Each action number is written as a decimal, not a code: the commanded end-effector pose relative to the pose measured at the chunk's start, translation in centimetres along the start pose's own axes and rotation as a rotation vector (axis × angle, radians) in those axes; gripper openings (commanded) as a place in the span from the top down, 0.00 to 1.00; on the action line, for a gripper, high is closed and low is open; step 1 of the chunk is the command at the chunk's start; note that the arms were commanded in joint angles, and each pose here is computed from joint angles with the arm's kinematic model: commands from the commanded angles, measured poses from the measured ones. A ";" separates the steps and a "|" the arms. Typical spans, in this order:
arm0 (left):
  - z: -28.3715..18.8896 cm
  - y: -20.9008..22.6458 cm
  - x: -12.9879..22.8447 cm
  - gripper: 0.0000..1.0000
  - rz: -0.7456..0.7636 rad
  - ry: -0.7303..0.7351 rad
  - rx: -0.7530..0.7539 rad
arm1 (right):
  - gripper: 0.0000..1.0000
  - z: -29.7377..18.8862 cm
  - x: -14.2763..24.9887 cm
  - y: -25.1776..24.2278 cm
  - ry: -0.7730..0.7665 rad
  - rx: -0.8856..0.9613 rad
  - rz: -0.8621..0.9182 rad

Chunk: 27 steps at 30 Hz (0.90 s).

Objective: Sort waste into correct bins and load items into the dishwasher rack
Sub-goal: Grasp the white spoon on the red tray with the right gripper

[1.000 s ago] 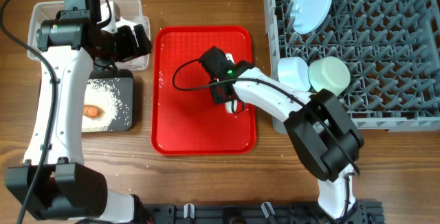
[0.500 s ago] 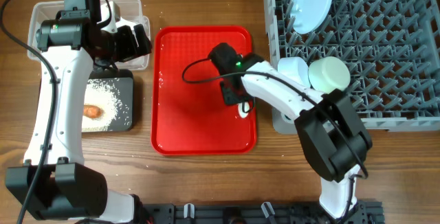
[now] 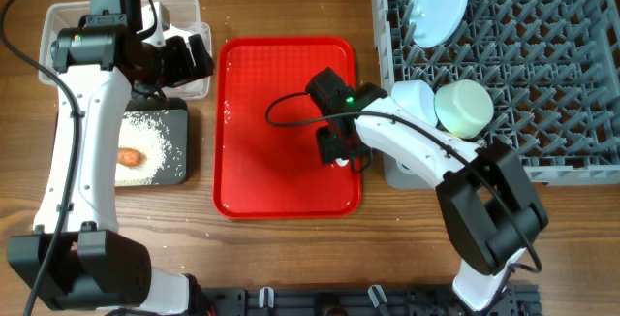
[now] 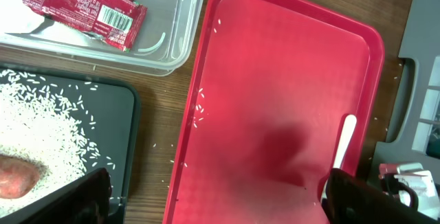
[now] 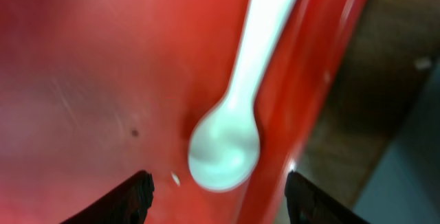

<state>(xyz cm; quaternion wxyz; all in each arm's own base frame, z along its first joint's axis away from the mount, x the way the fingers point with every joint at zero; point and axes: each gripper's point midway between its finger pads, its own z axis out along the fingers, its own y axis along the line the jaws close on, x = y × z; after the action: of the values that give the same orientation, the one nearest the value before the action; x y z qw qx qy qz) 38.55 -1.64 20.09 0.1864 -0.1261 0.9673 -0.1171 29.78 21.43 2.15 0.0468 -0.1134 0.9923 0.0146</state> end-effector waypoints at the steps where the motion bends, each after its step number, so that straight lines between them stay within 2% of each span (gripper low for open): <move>1: -0.4 0.0 -0.4 0.00 0.000 -0.017 -0.003 | 0.35 1.6 1.4 0.2 0.039 -0.026 0.024; 11: -0.4 0.0 -0.4 0.00 0.000 -0.017 -0.003 | 0.36 3.0 2.1 0.1 0.039 -0.036 0.049; 14: -0.4 0.0 -0.4 0.00 0.000 -0.017 -0.003 | 0.42 4.2 2.0 0.2 0.047 -0.032 0.055; 16: -0.4 0.0 -0.4 0.00 0.000 -0.017 -0.003 | 0.50 5.0 2.1 0.1 0.056 -0.023 0.054; 23: -0.4 0.0 -0.4 0.00 0.000 -0.017 -0.003 | 0.91 5.3 1.3 -0.4 0.023 0.010 0.038; 24: -0.4 0.0 -0.4 0.00 0.000 -0.017 -0.003 | 0.95 5.3 1.4 -0.4 0.024 0.010 0.038; 27: -0.4 0.0 -0.4 0.00 0.000 -0.017 -0.003 | 0.96 5.2 1.4 -0.5 0.027 0.012 0.030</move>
<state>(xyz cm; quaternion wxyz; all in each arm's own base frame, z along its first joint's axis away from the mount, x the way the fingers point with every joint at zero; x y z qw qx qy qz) 38.54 -1.64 20.09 0.1862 -0.1261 0.9673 -0.1170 31.53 23.31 0.94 0.0960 -0.0961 0.9892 0.0554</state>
